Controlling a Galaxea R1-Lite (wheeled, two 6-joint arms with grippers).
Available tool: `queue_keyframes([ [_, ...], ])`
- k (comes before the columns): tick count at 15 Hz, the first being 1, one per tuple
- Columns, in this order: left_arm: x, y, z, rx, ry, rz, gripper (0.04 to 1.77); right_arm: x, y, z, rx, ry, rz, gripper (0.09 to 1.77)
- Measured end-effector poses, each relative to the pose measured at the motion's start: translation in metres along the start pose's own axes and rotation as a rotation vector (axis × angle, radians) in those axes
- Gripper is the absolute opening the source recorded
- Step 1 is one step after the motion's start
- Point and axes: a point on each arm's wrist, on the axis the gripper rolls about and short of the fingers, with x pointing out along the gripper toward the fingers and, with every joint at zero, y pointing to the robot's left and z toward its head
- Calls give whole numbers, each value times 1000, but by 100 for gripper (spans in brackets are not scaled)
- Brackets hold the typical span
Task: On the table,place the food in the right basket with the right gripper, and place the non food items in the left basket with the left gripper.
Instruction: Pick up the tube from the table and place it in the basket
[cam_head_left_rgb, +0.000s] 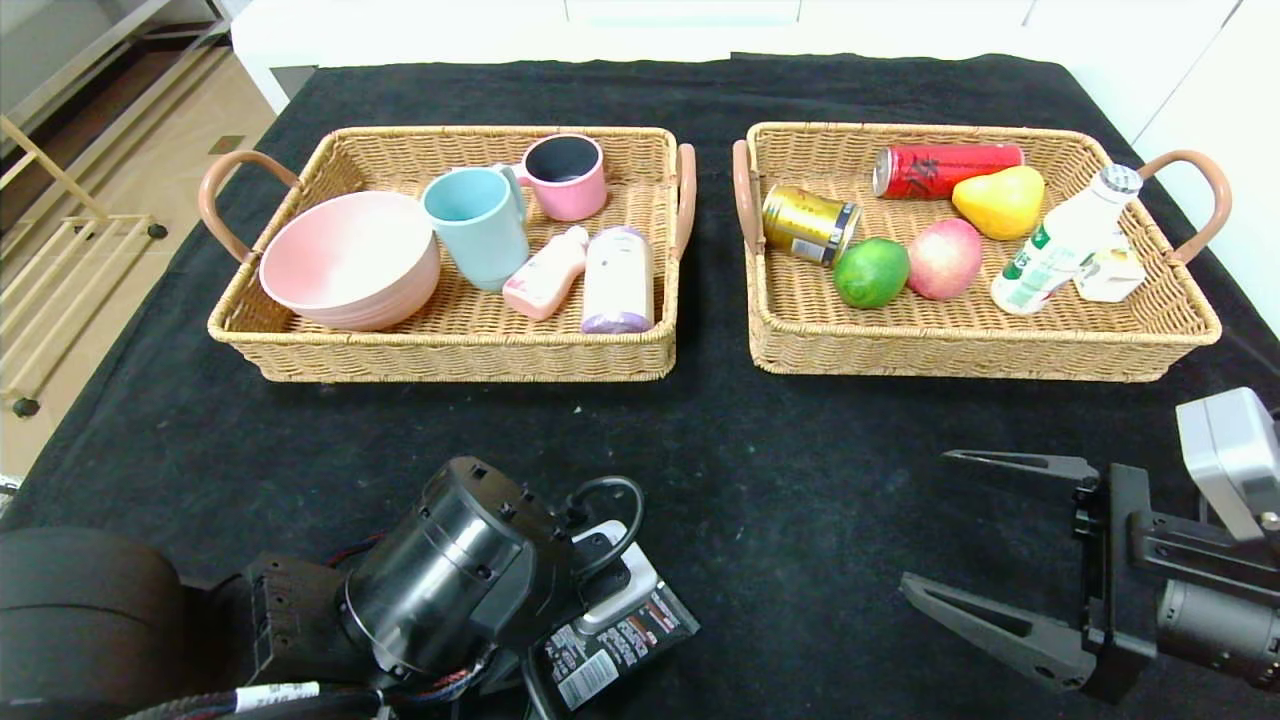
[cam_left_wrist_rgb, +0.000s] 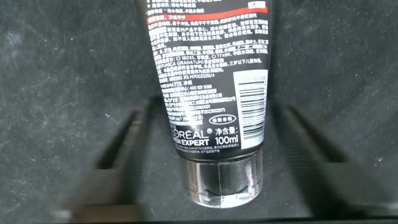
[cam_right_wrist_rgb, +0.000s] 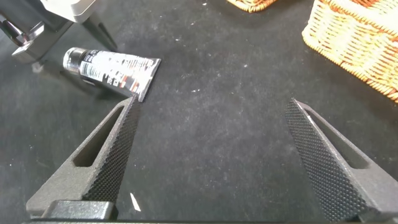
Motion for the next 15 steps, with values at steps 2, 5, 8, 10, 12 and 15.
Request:
queue_keyframes([
  [2, 0, 0, 0, 3, 1, -1, 102, 0, 0, 0, 0, 2, 0, 171],
  [5, 1, 0, 1, 4, 2, -1, 83, 0, 0, -1, -1, 3, 2, 171],
  [8, 2, 0, 1, 2, 3, -1, 83, 0, 0, -1, -1, 3, 3, 171],
  [10, 2, 0, 1, 2, 4, -1, 83, 0, 0, -1, -1, 3, 2, 171],
  [12, 3, -1, 1, 2, 4, -2, 83, 0, 0, -1, 0, 3, 2, 171],
  [15, 3, -1, 1, -1, 6, -2, 83, 0, 0, -1, -1, 3, 2, 171],
])
